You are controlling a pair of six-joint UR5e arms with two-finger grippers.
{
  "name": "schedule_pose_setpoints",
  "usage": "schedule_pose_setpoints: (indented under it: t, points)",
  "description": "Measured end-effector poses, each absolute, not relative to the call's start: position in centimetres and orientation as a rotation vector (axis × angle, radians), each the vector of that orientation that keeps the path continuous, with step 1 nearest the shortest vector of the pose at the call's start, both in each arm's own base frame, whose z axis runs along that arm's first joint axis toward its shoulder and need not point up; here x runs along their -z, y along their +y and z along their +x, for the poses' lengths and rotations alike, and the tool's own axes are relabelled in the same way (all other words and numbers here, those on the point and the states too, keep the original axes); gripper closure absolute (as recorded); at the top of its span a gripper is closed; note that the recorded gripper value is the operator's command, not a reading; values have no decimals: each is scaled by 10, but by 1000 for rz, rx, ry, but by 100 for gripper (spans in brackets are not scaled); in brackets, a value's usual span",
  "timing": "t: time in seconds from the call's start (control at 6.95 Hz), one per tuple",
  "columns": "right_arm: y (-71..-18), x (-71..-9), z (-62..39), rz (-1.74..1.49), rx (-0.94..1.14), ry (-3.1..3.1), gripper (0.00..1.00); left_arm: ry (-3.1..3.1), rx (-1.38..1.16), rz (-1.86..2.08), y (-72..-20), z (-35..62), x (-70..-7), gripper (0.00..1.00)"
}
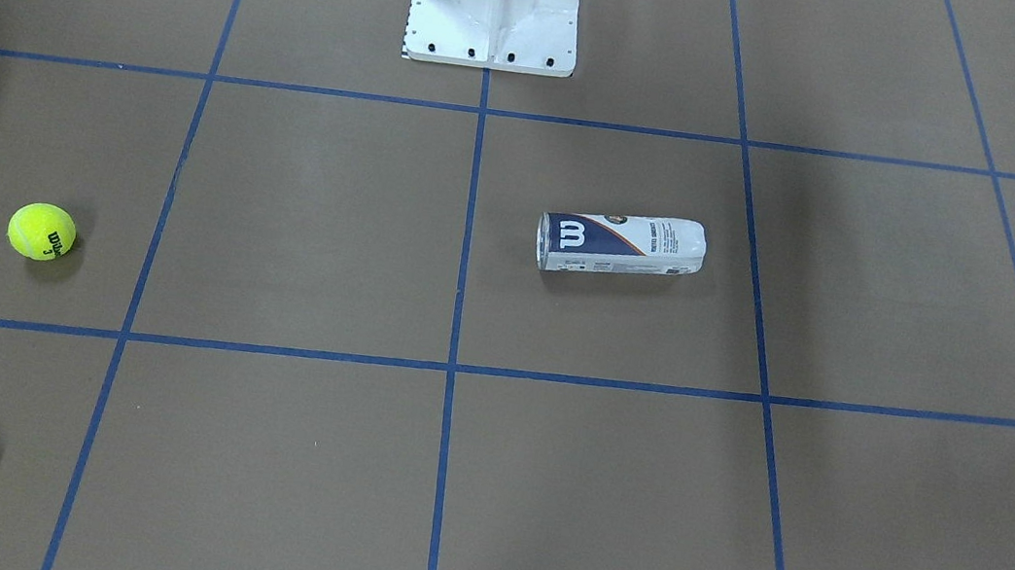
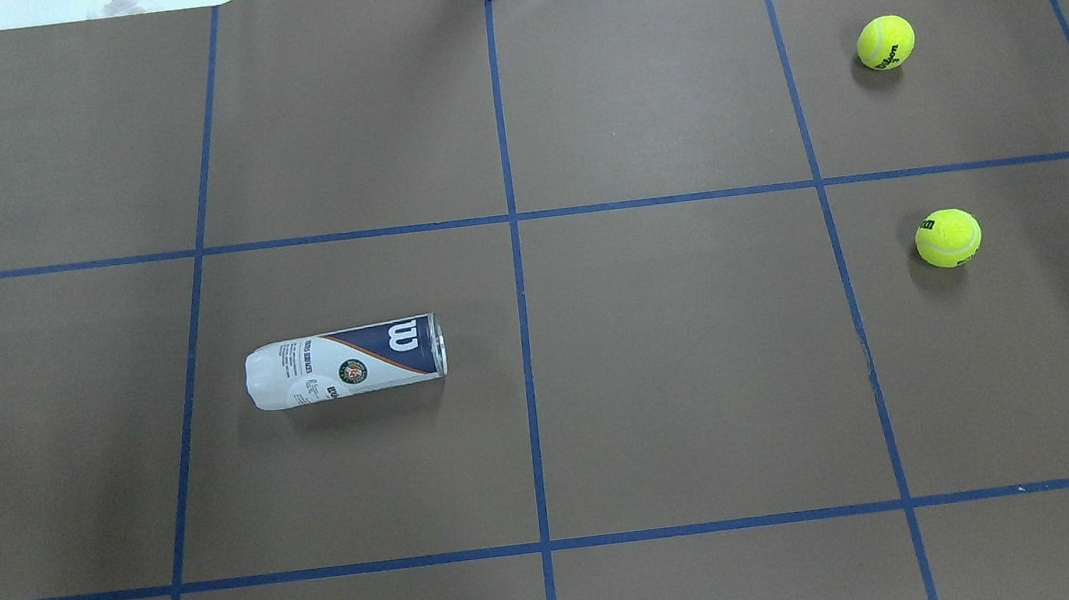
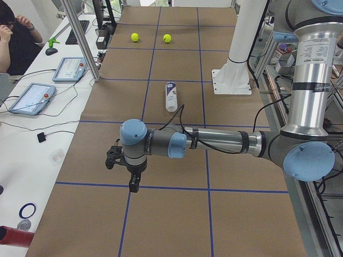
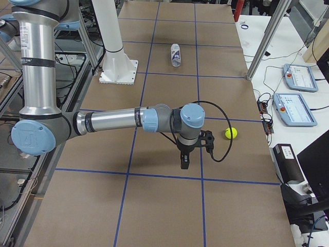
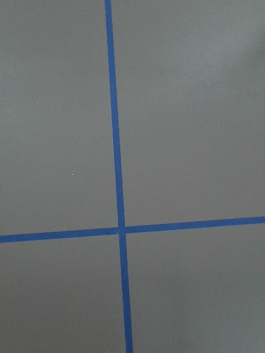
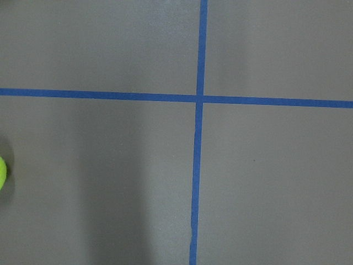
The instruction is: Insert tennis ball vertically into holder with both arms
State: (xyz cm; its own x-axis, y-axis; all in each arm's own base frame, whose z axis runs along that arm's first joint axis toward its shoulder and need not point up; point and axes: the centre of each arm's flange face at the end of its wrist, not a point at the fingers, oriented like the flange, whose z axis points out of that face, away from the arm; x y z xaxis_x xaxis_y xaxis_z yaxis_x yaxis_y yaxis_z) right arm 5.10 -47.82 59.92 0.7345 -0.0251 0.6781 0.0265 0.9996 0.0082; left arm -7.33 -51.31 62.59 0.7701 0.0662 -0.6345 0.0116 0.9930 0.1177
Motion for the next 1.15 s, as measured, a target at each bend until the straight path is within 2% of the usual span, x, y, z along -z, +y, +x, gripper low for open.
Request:
schedule_pose_setpoints:
  t: [0.72, 1.15]
  points:
    - [-478, -600, 51, -6, 25, -745, 1, 698, -43, 143, -518, -73, -615, 0]
    - [-479, -598, 51, -3, 24, -745, 1, 702, -213, 386, -549, -32, -529, 0]
